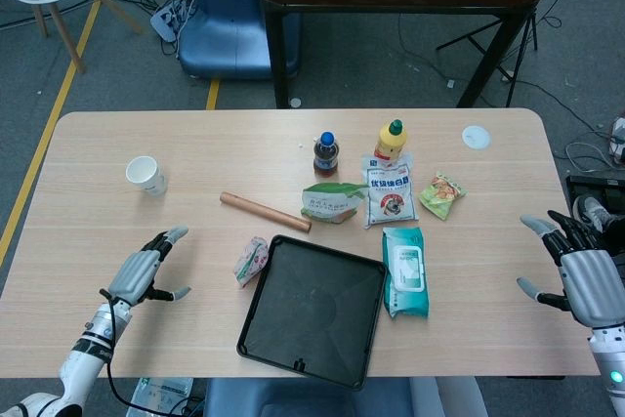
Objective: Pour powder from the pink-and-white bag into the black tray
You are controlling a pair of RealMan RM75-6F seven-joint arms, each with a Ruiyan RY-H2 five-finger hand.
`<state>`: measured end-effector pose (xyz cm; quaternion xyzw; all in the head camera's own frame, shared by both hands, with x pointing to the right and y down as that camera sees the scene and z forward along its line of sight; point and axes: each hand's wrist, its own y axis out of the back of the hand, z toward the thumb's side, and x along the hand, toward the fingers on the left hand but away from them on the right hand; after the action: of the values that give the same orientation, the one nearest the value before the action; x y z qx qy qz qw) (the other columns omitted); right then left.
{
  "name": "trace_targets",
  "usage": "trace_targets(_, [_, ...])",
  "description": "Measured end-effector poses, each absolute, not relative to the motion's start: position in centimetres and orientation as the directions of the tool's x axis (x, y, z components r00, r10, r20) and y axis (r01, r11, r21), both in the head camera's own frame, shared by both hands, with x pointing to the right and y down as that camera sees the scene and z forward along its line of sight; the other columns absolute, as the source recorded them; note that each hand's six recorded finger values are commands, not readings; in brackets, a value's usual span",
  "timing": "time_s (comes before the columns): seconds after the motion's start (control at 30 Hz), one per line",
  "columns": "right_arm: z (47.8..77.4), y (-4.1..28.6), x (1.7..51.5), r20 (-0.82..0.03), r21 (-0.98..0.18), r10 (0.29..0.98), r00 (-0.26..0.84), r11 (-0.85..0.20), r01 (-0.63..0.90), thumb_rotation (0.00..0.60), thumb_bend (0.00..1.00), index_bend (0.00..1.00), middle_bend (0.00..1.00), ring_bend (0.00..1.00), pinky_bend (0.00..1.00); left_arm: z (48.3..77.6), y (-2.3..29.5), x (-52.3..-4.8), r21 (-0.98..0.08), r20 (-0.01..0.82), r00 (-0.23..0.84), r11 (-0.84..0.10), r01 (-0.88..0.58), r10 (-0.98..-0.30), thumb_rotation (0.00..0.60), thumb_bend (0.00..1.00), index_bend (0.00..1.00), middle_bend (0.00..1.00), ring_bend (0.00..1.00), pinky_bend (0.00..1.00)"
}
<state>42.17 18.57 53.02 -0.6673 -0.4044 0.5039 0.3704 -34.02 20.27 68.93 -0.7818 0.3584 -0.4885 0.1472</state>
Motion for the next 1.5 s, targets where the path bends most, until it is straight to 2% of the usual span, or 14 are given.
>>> trace_targets(0.37, [53.3, 18.8, 42.3, -0.385, -0.898, 0.910, 0.153, -0.407, 0.165, 0.600, 0.16, 0.17, 0.24, 0.10, 0.12, 72.5, 18.9, -30.2, -0.488, 0.679, 0.362, -0.761, -0.428, -0.639, 0.600, 0.17, 0.06, 0.06, 0.05, 0.09])
trace_targets(0.67, [53.4, 19.0, 42.7, -0.391, -0.897, 0.910, 0.139, -0.411, 0.166, 0.600, 0.16, 0.17, 0.24, 0.10, 0.12, 74.3, 18.6, -27.6, -0.418, 0.691, 0.398, -0.783, -0.461, -0.603, 0.600, 0.17, 0.06, 0.06, 0.05, 0.09])
trace_targets(1.13, [53.6, 19.2, 43.1, -0.401, -0.893, 0.907, 0.127, -0.418, 0.166, 0.600, 0.16, 0.17, 0.24, 0.10, 0.12, 75.7, 18.8, -25.0, -0.373, 0.690, 0.420, -0.787, -0.492, -0.590, 0.600, 0.17, 0.06, 0.06, 0.06, 0.09])
trace_targets(1.5, [53.6, 19.5, 43.4, -0.405, -0.892, 0.907, 0.117, -0.420, 0.166, 0.600, 0.16, 0.17, 0.24, 0.10, 0.12, 76.5, 19.0, -23.4, -0.398, 0.676, 0.399, -0.762, -0.510, -0.620, 0.600, 0.17, 0.06, 0.09, 0.09, 0.10])
